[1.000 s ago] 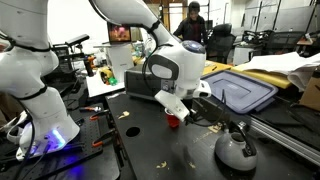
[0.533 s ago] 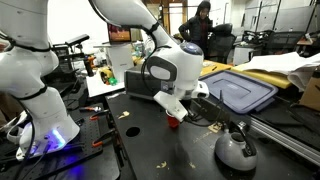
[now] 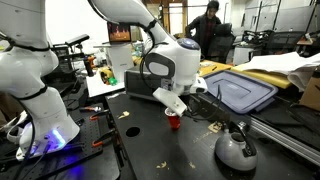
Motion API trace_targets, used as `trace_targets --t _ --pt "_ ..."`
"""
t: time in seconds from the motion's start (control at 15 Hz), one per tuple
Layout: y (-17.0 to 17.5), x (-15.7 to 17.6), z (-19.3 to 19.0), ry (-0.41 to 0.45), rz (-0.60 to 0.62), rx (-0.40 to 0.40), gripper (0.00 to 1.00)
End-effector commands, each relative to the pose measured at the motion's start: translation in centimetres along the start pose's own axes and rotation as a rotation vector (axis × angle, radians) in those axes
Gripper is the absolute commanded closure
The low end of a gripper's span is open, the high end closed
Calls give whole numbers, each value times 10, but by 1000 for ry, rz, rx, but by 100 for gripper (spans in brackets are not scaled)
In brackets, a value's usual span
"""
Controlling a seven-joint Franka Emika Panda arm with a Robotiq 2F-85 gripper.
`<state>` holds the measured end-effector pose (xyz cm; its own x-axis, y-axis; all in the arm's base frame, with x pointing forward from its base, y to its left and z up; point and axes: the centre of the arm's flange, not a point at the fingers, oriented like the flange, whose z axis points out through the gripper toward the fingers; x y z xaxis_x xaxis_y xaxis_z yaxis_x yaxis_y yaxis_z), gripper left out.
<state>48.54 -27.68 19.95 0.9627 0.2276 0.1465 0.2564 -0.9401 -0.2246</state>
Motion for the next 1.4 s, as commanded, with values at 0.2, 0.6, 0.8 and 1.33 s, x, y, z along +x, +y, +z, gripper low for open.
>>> trace_targets --t 0.2,0.6,0.8,1.33 --pt "-35 -4 -27 16 -85 -190 99" --pt "-56 -9 -26 3 -172 -349 99" --pt "-69 -12 -22 6 -218 -425 99" --pt "-91 -23 -15 17 -373 -639 99"
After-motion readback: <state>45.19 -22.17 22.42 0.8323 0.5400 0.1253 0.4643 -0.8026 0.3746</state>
